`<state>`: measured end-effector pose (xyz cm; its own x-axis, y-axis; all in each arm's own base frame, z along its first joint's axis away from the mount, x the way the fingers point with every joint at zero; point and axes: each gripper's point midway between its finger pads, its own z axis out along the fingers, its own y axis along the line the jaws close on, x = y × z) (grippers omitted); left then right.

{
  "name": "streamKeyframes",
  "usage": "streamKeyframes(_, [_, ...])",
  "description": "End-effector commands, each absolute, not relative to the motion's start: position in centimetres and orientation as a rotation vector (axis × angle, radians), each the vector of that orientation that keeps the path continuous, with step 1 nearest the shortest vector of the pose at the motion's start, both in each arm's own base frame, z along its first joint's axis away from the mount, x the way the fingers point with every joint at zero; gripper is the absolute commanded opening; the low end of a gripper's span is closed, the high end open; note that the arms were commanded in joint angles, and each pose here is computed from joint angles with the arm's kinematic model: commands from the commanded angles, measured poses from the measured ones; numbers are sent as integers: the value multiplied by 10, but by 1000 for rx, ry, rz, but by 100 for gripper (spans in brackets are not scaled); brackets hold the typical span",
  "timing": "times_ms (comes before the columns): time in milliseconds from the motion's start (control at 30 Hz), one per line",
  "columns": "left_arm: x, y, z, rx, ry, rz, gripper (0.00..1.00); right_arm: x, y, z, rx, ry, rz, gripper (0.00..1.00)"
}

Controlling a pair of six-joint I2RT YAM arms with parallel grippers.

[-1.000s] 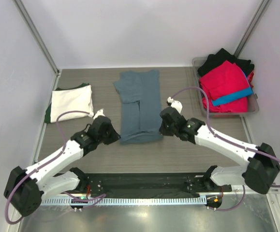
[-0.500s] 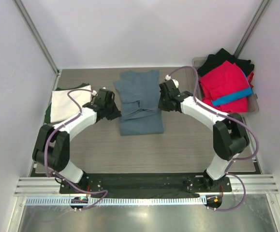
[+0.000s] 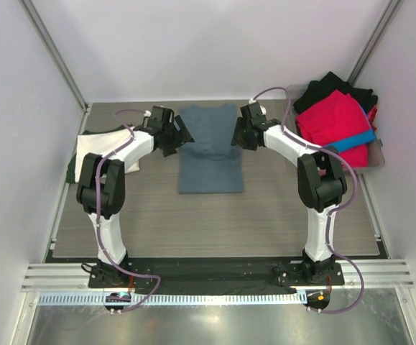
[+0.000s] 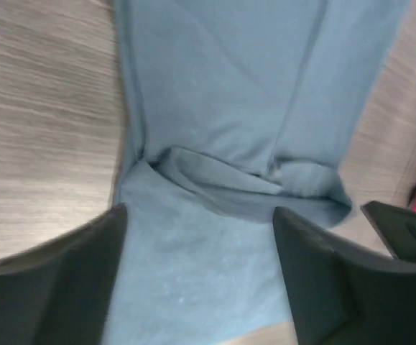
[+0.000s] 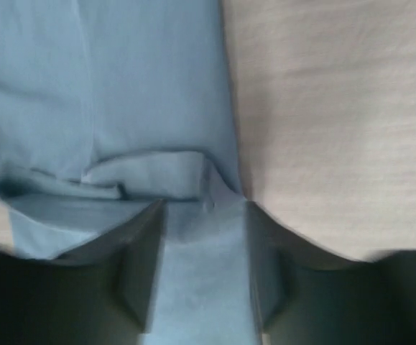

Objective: Fold and stack the t-shirts
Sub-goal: Fold the tshirt

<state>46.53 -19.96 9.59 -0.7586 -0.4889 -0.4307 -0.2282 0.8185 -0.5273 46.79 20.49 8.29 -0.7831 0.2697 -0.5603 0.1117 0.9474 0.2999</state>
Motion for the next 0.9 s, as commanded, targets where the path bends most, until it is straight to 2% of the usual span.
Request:
streamKeyframes(0, [474,-192,106,-514,2412,-615,89,491,205,116,253,2364,375,61])
streamKeyframes(33, [473,-190,111,-509,2399,-606,93,488,204,119,248,2360,380,68])
streamKeyframes(67, [465,-185,108,-514,2405,-587,99,483,207,137,221,2321,423,68])
streamKeyframes(233, [429,-181,127,-477,2369,-600,99,431,201,121,160,2368,490,65])
streamKeyframes(300, [404,-182,111,-469,2401,-603,95,415,207,130,116,2343,581,62])
streamKeyframes(367, [389,-187,117,-453,2384,-650,89,393,206,112,102,2378,613,58])
streamKeyframes(400, [374,-189,103,-442,2413,-654,86,381,203,99,101,2406,618,58])
streamKeyframes(533, [349,-190,88,-419,2456,-653,83,356,208,95,55,2425,693,59])
streamKeyframes(700, [333,-186,76,-418,2472,-648,81,329,206,67,66,2521,692,54])
streamKeyframes(867, [325,-182,61,-417,2506,-625,72,320,204,47,71,2566,664,51])
